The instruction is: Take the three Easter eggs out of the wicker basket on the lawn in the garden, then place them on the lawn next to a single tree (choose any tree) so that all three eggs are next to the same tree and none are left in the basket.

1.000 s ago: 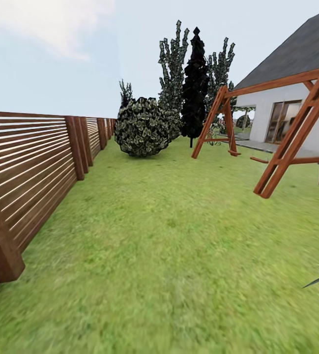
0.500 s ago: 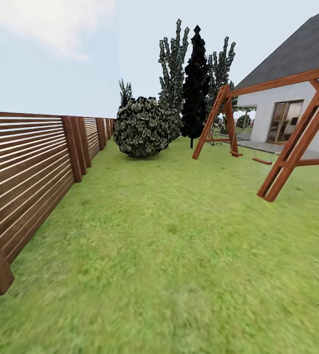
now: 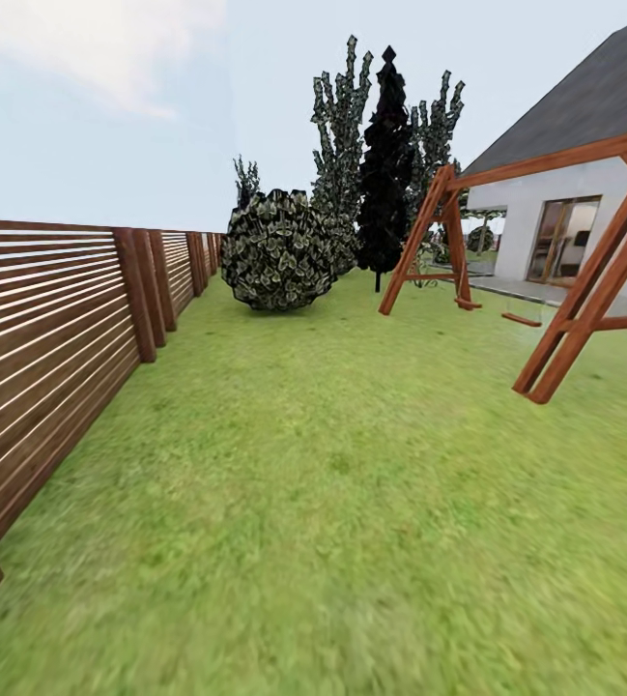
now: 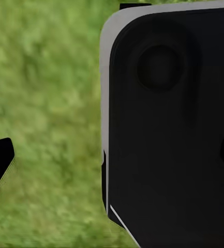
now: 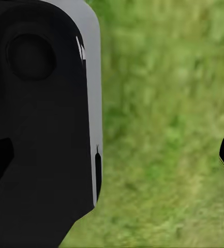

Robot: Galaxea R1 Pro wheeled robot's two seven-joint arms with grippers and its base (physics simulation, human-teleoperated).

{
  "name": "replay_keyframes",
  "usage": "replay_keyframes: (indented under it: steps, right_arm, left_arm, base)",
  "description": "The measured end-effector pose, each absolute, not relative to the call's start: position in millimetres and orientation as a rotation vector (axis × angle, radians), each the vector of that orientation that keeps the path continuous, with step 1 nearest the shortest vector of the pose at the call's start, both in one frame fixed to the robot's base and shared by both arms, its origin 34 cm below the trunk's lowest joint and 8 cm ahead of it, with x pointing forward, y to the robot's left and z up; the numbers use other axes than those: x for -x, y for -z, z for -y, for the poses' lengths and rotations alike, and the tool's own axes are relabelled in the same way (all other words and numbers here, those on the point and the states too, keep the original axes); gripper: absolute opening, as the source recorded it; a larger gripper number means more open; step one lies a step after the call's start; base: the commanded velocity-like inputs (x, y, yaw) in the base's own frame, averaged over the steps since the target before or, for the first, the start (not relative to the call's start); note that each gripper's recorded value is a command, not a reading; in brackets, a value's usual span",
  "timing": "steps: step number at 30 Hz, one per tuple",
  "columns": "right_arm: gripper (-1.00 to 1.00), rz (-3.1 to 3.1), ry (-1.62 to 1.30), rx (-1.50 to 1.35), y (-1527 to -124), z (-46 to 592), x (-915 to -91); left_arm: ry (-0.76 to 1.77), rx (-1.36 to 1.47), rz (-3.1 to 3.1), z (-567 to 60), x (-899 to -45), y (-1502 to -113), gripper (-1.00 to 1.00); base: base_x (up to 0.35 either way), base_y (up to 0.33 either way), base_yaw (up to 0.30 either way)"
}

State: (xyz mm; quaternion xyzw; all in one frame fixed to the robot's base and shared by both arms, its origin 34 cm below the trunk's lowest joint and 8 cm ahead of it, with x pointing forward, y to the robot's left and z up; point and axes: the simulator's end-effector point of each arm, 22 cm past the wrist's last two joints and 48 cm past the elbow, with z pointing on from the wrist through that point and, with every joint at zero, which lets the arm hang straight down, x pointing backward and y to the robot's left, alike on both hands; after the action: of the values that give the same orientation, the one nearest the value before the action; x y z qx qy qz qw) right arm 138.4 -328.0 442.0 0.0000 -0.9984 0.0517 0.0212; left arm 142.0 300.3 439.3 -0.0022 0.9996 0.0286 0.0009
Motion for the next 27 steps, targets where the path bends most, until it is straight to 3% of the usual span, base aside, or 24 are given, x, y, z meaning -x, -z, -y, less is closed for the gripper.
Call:
replay_keyframes:
  steps: [27]
  right_arm:
    - [1.0,3.095,-0.16,0.0,-442.0,327.8,-138.4]
  left_arm:
    - [-0.09,0.007,-3.139,-300.3,-142.0,-439.3,1.0]
  base:
    - [0.335,0.0,0.0]
